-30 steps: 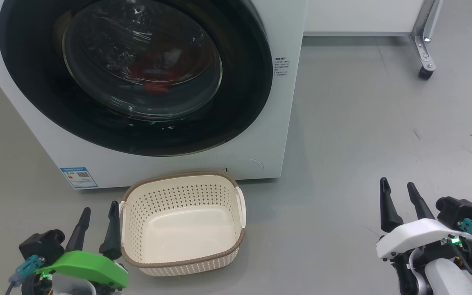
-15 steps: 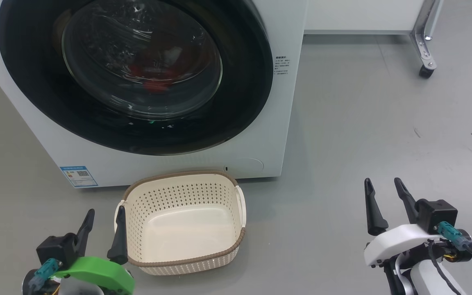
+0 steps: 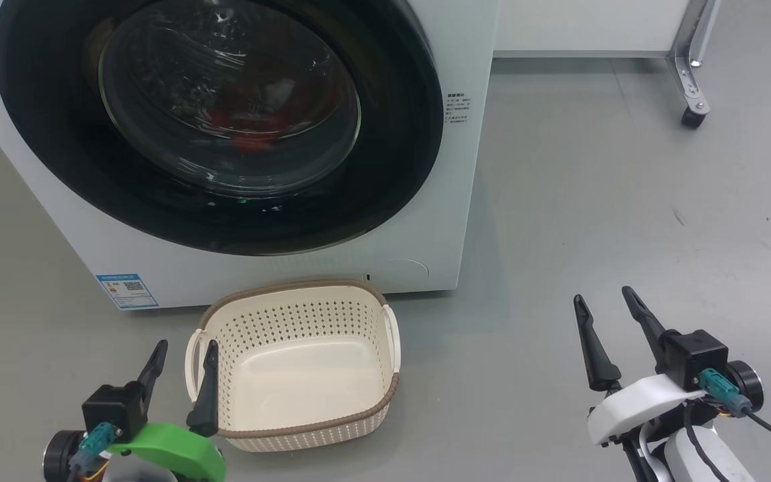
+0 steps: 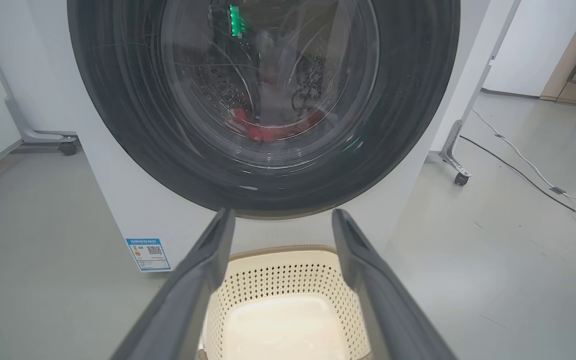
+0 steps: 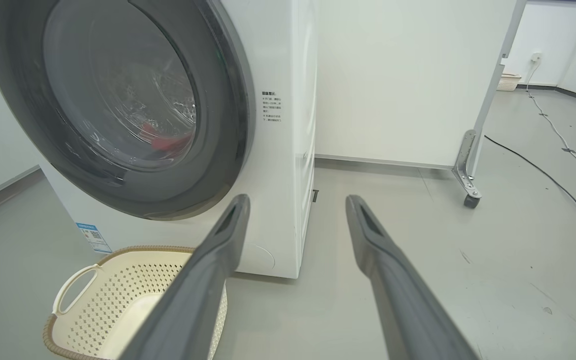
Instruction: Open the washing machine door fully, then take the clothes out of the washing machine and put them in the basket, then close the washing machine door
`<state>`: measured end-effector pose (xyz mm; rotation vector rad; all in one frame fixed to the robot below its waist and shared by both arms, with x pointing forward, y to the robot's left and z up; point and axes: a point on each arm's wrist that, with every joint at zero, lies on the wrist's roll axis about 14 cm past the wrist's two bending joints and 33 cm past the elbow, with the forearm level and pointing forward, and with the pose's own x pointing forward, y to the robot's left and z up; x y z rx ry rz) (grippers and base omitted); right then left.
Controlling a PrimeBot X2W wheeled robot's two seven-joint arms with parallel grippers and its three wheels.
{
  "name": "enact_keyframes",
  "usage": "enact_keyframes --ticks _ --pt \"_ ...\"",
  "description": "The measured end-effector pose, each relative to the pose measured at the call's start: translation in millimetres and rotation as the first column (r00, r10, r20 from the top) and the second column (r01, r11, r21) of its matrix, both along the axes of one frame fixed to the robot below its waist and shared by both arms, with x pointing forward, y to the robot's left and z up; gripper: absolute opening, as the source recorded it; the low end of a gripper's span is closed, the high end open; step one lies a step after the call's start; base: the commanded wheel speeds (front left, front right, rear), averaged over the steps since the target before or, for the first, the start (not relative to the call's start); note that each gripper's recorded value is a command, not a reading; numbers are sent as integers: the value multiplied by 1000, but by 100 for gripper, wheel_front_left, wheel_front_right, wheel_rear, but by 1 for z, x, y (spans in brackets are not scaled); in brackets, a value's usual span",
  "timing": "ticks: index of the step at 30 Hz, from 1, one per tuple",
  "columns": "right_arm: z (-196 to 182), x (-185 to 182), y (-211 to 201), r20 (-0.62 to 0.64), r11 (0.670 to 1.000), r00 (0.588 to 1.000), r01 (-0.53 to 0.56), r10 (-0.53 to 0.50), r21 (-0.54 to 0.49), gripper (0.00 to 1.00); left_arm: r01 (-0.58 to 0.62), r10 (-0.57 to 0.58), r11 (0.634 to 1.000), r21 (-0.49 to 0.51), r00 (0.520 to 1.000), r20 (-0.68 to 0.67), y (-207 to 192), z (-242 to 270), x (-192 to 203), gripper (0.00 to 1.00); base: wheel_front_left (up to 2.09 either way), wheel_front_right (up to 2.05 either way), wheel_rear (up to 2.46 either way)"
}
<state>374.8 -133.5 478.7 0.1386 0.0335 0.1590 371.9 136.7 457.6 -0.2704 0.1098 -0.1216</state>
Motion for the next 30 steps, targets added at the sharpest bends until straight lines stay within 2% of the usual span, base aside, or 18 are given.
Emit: enact_keyframes --ticks 30 --pt "-8 0 -9 -27 999 999 42 -42 26 100 -34 34 999 -6 999 -42 4 -12 0 100 0 0 0"
